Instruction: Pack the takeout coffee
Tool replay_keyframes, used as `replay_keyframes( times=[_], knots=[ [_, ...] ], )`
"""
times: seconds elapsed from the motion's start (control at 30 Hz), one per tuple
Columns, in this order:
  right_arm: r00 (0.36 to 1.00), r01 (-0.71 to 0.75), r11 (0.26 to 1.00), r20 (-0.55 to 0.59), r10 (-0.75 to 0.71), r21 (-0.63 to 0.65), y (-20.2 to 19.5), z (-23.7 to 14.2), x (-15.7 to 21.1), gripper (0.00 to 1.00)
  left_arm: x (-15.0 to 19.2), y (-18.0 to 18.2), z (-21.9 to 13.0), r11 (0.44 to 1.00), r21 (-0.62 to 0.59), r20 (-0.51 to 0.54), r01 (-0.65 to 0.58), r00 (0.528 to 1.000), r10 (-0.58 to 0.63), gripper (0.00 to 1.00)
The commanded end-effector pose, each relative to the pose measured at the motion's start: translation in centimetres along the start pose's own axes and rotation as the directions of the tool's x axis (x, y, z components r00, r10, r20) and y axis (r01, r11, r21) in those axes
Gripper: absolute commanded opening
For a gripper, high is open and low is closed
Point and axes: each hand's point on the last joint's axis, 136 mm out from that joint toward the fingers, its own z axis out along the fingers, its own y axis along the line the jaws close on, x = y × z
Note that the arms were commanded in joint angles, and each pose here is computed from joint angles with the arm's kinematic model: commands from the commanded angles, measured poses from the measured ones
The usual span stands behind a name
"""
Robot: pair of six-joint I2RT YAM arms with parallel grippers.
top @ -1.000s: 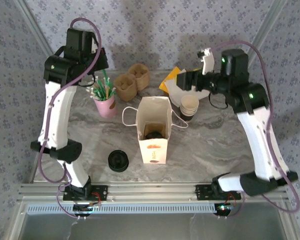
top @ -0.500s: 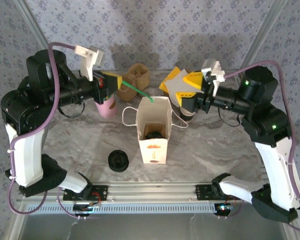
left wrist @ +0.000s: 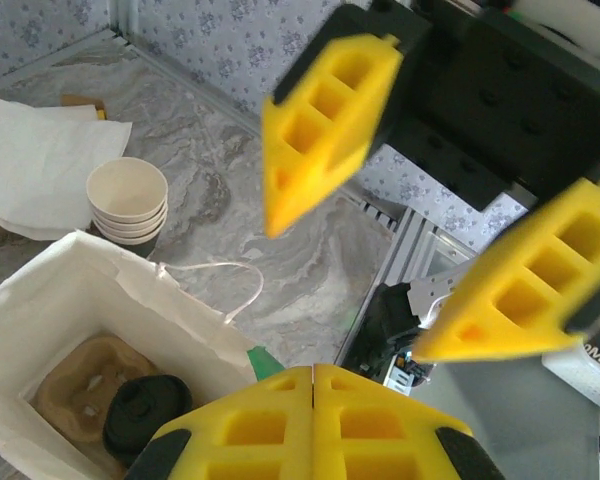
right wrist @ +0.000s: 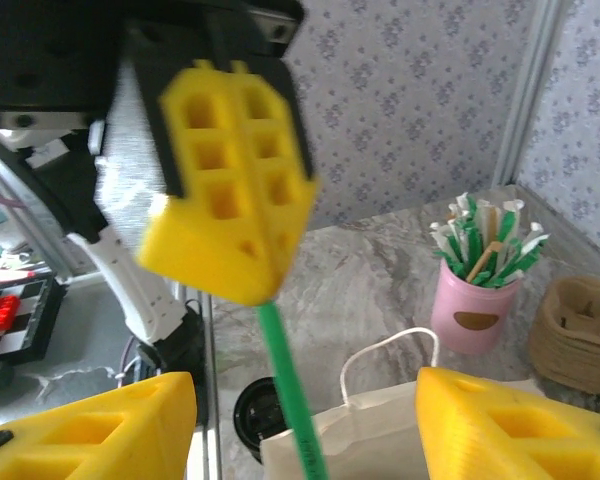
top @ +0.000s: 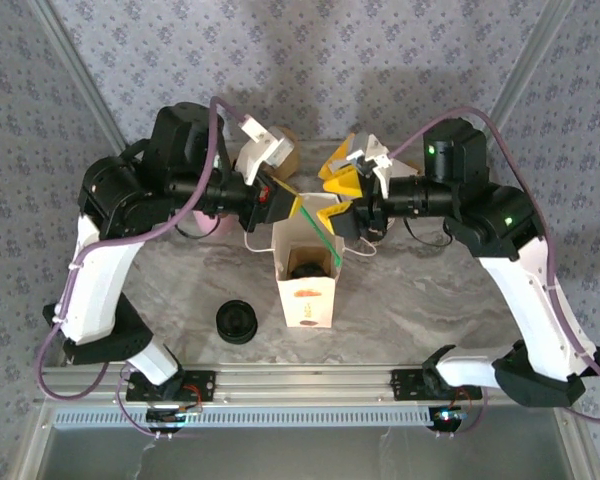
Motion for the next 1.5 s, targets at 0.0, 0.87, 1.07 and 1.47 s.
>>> replay_keyframes(
  times=[0.0,0.87,1.07,1.47],
  knots=[
    [1.0,0.01,0.999,-0.011,-0.01,-0.047,1.5,-0.5,0.5,0.6,-1.0,-1.5,-1.0,0.998,0.049,0.043,-0.049,0.998,0.047,0.0],
    [0.995,0.022,0.996,-0.098,-0.031,-0.089,1.2,3.2,1.3,0.34,-2.2,-1.8,-3.8,0.989,-0.004,0.144,-0.15,0.978,0.149,0.0],
    [0.993,0.04,0.995,-0.106,-0.049,-0.093,2.0,3.8,1.3,0.11,-2.1,-1.5,-3.9,0.99,-0.016,0.138,-0.138,0.981,0.139,0.0],
    [0.993,0.048,0.998,-0.11,-0.051,-0.026,1.9,4.0,1.2,0.0,-2.7,-0.1,-4.7,0.991,-0.095,0.181,-0.09,0.978,0.106,0.43]
  ],
)
